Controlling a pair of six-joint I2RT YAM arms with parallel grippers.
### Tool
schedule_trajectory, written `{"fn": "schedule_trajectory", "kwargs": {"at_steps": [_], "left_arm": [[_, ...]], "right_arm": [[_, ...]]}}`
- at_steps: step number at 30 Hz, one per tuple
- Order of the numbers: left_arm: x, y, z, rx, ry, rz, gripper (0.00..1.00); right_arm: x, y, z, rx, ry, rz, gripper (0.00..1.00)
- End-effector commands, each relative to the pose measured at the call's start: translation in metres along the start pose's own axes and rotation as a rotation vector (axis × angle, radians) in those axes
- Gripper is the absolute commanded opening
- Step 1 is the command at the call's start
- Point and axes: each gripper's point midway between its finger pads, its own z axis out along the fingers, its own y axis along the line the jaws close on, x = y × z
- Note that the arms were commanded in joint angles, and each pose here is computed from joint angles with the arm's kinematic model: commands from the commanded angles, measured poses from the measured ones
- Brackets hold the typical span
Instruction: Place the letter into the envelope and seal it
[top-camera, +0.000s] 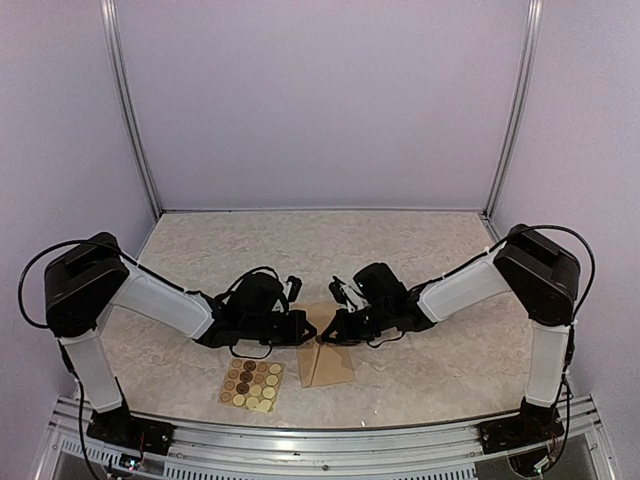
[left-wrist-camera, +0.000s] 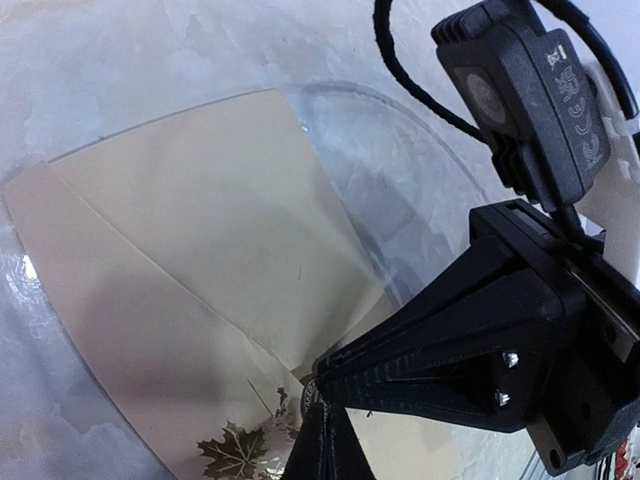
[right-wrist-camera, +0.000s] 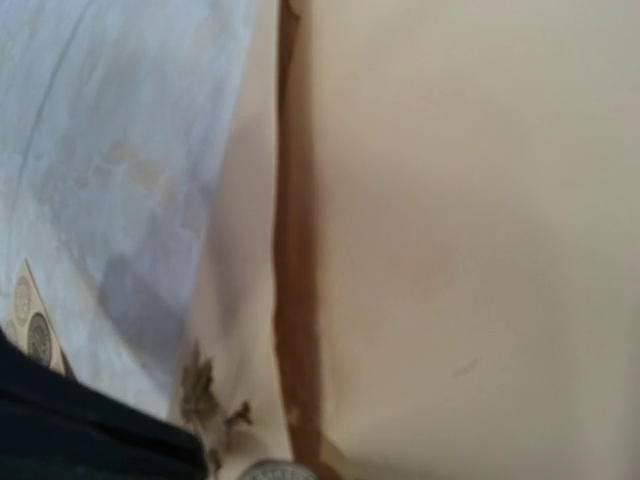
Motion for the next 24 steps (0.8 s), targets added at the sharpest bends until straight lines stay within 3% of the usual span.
{"fn": "schedule_trajectory", "kwargs": {"at_steps": [1, 24], "left_arm": [[0.001, -0.004, 0.010, 0.012, 0.015, 0.014, 0.00], [0.003, -0.011, 0.017, 0.059, 0.021, 0.011, 0.00]], "right_arm": [[0.006, -0.017, 0.005, 0.055, 0.020, 0.014, 0.00], [0.008, -0.020, 0.008, 0.060, 0.032, 0.019, 0.00]]}}
